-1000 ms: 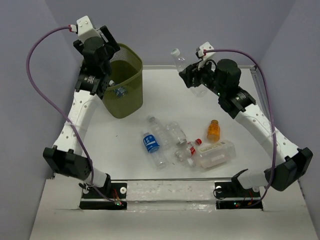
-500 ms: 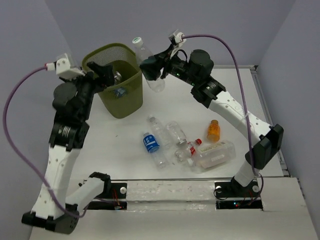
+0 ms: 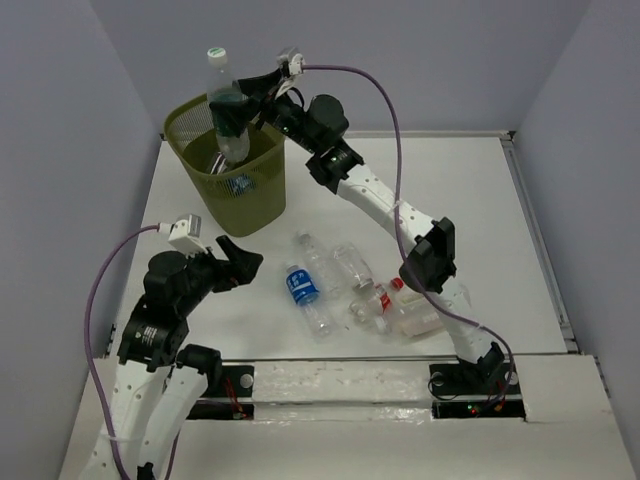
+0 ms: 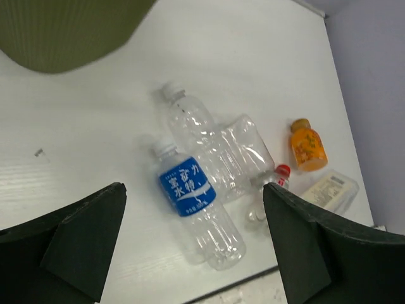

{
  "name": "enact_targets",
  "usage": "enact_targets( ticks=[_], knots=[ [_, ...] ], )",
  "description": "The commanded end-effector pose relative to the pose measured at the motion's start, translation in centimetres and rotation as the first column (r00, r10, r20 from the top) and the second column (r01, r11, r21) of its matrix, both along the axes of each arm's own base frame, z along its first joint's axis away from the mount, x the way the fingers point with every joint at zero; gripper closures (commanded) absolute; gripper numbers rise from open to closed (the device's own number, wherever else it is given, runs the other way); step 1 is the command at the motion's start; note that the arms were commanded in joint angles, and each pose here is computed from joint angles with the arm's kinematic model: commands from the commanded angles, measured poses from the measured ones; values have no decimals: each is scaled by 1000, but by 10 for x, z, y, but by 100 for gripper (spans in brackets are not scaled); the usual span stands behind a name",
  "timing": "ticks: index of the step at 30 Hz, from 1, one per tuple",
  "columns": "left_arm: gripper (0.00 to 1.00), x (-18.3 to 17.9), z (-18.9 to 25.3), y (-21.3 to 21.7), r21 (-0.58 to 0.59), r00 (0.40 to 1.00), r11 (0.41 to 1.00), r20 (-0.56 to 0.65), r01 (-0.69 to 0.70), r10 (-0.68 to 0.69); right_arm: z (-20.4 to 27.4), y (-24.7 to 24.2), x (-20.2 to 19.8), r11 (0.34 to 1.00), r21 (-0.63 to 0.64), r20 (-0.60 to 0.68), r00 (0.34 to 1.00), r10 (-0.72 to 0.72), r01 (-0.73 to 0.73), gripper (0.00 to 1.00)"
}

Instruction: Put the plastic bottles in the bin

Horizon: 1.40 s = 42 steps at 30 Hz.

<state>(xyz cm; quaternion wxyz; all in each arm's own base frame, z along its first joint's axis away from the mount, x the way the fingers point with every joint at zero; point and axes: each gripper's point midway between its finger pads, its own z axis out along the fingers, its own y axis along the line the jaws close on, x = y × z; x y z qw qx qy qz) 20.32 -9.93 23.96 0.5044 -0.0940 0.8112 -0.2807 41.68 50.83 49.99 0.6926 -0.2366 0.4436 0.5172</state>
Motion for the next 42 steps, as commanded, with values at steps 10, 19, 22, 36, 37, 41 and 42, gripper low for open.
enact_targets(
  ticks=[10,19,22,36,37,41,42],
  knots=[
    [1,-13,-53,-55,-194,957,953,-124,234,-261,15,-31,-21,989,-40,67,988,-140,143,0],
    [1,-4,-92,-94,-200,945,960,-223,196,-240,-93,-125,-86,932,-291,-56,968,-243,217,2],
    [1,2,-109,-104,-123,941,978,-276,169,-197,-151,-152,-108,903,-386,-167,949,-268,187,2],
    [1,28,-191,-118,59,917,995,-396,83,-53,-286,-201,-132,775,-616,-334,843,-423,145,15],
    [2,29,-195,-119,69,913,994,-405,84,-49,-289,-201,-128,764,-627,-337,832,-440,150,18],
    [10,34,-199,-110,131,914,990,-406,50,8,-309,-196,-106,717,-674,-345,780,-522,181,27],
    [15,34,-196,-105,141,918,989,-397,40,19,-325,-192,-103,695,-702,-355,769,-532,156,28]
  ],
)
